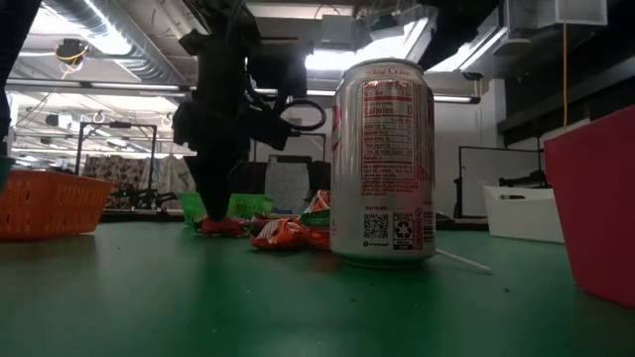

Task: Sort candy
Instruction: Put the pink candy into the orange bin

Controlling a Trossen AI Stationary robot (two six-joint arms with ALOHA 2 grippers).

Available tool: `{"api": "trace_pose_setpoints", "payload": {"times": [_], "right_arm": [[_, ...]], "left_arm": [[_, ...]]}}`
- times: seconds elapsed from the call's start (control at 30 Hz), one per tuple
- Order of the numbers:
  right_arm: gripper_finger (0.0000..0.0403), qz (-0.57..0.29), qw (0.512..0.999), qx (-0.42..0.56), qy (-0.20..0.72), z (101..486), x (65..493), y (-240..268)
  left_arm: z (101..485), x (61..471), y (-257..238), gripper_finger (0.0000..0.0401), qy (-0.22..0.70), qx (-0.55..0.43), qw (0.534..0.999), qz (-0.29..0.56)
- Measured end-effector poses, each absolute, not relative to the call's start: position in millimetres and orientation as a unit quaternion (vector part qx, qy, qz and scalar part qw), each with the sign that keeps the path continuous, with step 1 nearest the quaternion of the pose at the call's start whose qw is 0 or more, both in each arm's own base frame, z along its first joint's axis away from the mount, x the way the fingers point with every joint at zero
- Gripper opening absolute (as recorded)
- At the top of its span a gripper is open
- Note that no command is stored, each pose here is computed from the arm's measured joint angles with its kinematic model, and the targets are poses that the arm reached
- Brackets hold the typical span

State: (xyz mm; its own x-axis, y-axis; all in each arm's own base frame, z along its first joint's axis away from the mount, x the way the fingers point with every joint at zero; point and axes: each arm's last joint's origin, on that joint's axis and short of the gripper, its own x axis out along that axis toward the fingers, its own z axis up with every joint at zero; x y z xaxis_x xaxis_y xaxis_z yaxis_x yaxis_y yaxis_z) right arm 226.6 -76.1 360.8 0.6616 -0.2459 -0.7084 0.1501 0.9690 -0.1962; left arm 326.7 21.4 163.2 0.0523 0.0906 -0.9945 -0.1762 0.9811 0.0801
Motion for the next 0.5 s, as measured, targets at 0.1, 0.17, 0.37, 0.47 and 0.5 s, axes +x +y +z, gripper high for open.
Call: {"api": "trace_pose_setpoints", "payload": {"times": [0.1,0.17,0.37,0.47,0.5], "right_arm": [[0.0134,-0.113,0.911,-0.051,0.393,361.0,218.2,-73.1],[0.0134,-0.116,0.912,-0.047,0.390,359.0,210.1,-70.4],[0.0134,-0.131,0.918,-0.018,0.374,344.4,187.3,-62.9],[0.0134,-0.130,0.925,0.000,0.357,333.7,178.9,-59.5],[0.0134,-0.129,0.928,0.004,0.351,330.1,176.6,-58.5]], "left_arm": [[157.4,328.5,22.6,0.0172,0.687,-0.020,0.721,0.092],[152.5,329.7,23.2,0.0172,0.691,-0.019,0.717,0.094],[146.2,331.3,23.6,0.0161,0.696,-0.012,0.712,0.097],[146.2,331.5,23.9,0.0137,0.695,-0.012,0.713,0.098],[146.2,331.4,24.5,0.0126,0.695,-0.013,0.712,0.098]]}}
